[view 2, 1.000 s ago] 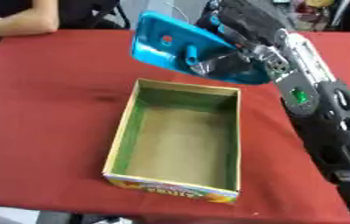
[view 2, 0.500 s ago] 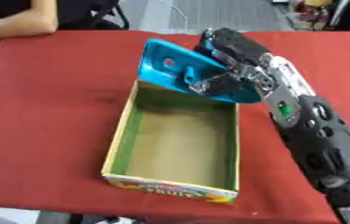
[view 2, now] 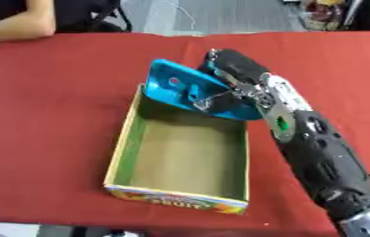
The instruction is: Pick up objects on the table and place them in the box.
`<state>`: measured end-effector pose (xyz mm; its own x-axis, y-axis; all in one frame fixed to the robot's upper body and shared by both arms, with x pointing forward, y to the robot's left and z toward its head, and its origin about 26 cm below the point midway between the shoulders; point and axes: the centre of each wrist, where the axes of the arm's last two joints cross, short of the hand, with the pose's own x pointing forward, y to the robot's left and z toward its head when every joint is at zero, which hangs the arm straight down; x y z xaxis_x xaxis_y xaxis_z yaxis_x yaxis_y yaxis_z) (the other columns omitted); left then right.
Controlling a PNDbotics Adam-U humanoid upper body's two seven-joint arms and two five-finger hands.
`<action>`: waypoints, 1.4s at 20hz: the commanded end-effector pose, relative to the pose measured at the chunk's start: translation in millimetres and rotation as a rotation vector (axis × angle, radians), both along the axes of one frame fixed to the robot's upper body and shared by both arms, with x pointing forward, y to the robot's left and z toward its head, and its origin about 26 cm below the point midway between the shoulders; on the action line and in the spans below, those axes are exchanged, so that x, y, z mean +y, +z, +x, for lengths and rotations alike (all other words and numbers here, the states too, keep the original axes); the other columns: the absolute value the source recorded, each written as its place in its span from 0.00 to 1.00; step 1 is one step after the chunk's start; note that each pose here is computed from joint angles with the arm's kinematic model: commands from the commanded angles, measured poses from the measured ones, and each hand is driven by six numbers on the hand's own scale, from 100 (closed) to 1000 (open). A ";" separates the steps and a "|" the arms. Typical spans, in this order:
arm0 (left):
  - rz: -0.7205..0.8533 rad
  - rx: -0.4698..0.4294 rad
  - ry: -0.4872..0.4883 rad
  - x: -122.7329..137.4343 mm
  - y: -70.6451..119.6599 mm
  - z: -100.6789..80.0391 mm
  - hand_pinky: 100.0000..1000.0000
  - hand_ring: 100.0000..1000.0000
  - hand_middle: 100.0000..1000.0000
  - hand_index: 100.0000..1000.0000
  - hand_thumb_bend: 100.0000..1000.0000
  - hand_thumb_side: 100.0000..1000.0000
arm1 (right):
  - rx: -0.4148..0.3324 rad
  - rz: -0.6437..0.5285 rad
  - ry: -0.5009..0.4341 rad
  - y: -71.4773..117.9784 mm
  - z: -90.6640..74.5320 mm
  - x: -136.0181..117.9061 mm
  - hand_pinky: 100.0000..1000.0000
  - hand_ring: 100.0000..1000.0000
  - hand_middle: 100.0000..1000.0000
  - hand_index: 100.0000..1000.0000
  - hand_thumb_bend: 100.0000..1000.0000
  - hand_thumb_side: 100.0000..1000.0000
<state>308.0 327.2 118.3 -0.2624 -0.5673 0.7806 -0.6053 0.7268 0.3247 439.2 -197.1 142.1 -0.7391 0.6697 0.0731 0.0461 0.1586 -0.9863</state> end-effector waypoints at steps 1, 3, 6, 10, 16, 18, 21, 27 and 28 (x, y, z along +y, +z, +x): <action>0.024 -0.033 -0.003 1.8 11.0 0.2 0.37 0.40 0.52 0.58 0.00 0.97 | 0.003 -0.007 -0.018 -5.0 3.5 -0.3 0.00 0.00 0.00 0.18 0.00 0.41; 0.024 -0.033 -0.003 1.7 11.1 0.2 0.37 0.40 0.52 0.58 0.00 0.97 | 0.013 -0.010 -0.028 -9.6 4.7 0.3 0.00 0.00 0.00 0.18 0.00 0.41; 0.023 -0.031 -0.004 1.5 10.8 0.3 0.37 0.40 0.52 0.58 0.00 0.97 | 0.025 -0.024 -0.033 -16.7 5.9 3.0 0.00 0.00 0.00 0.23 0.02 0.45; 0.022 -0.032 -0.006 1.3 10.8 0.3 0.37 0.40 0.52 0.58 0.00 0.97 | 0.031 -0.099 -0.023 -23.7 6.0 7.1 0.00 0.00 0.00 0.35 0.28 0.52; 0.023 -0.032 -0.007 1.2 10.8 0.4 0.37 0.40 0.52 0.58 0.00 0.97 | 0.045 -0.218 0.024 -27.3 4.6 11.8 0.15 0.40 0.43 0.66 0.76 0.60; 0.023 -0.032 -0.008 1.2 10.9 0.4 0.37 0.40 0.52 0.58 0.00 0.97 | 0.051 -0.237 0.036 -27.0 4.3 12.8 0.27 0.49 0.53 0.71 0.79 0.61; 0.023 -0.032 -0.008 1.1 10.8 0.4 0.37 0.40 0.52 0.58 0.00 0.97 | 0.060 -0.258 0.051 -26.1 3.8 14.5 0.34 0.54 0.58 0.72 0.80 0.61; 0.023 -0.032 -0.009 1.0 10.8 0.5 0.37 0.40 0.52 0.58 0.00 0.97 | 0.062 -0.278 0.076 -23.0 2.5 18.6 0.58 0.66 0.71 0.76 0.82 0.61; 0.023 -0.032 -0.009 1.0 10.8 0.5 0.37 0.40 0.52 0.58 0.00 0.97 | 0.062 -0.279 0.077 -22.7 2.4 18.8 0.61 0.67 0.72 0.77 0.82 0.60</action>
<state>308.1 327.0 118.4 -0.2660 -0.5672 0.7794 -0.6019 0.7293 0.3253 441.7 -182.8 116.7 -0.7797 0.6242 -0.0496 -0.0212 -0.1054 -0.9942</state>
